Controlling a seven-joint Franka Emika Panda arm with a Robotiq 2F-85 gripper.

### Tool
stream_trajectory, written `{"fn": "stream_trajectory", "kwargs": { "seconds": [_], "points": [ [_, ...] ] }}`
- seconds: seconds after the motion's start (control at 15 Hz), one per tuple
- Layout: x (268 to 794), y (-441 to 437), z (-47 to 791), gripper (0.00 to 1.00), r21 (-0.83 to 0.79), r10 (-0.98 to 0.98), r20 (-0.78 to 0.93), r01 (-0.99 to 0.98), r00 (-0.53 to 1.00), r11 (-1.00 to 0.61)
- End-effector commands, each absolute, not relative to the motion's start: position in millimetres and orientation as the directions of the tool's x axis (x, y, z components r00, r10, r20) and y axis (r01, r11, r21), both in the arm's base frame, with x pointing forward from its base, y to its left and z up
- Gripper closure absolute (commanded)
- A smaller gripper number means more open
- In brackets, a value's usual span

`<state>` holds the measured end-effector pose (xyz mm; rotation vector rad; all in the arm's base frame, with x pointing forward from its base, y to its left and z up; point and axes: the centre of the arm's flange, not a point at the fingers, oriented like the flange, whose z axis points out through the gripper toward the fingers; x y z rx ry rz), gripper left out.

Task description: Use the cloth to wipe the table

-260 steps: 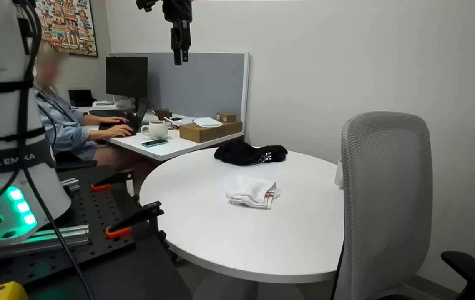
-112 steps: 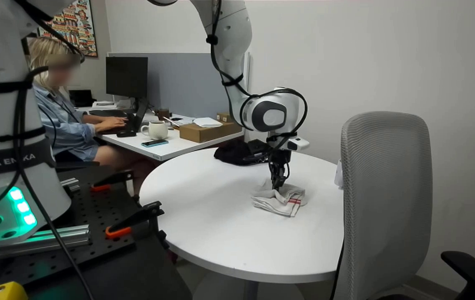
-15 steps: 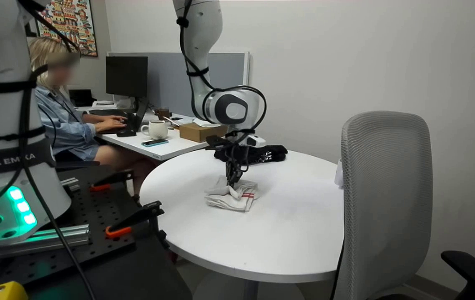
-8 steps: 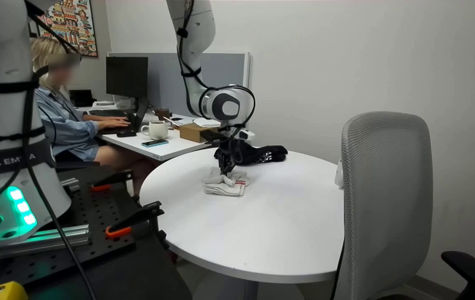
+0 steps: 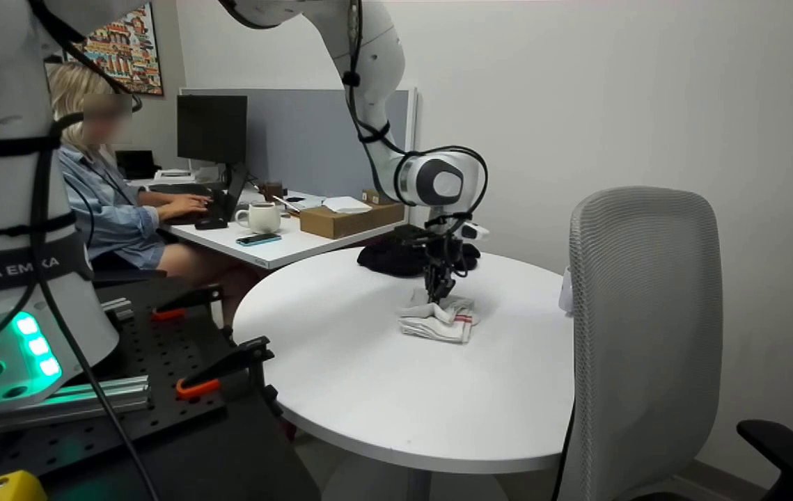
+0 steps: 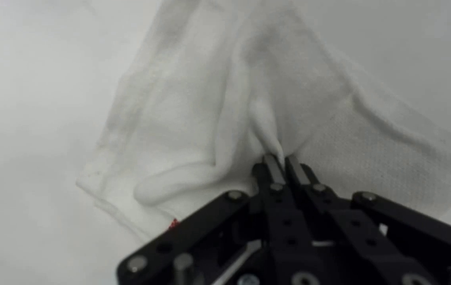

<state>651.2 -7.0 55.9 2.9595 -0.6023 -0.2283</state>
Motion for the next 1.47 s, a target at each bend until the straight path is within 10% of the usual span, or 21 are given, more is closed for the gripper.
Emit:
{"fn": "stream_trajectory", "kwargs": {
  "seconds": [0.0,0.53,1.0,1.4],
  "points": [
    [635,-83,31,0.99,0.193,-0.493,-0.111,-0.468,0.863,-0.862],
    [570,2,47,0.99,0.145,-0.329,-0.11,-0.313,0.938,-0.939],
    [631,131,41,0.99,0.109,-0.174,-0.056,-0.167,0.983,-0.98],
    [680,74,44,0.99,0.16,-0.266,-0.03,-0.258,0.963,-0.953]
  ]
}}
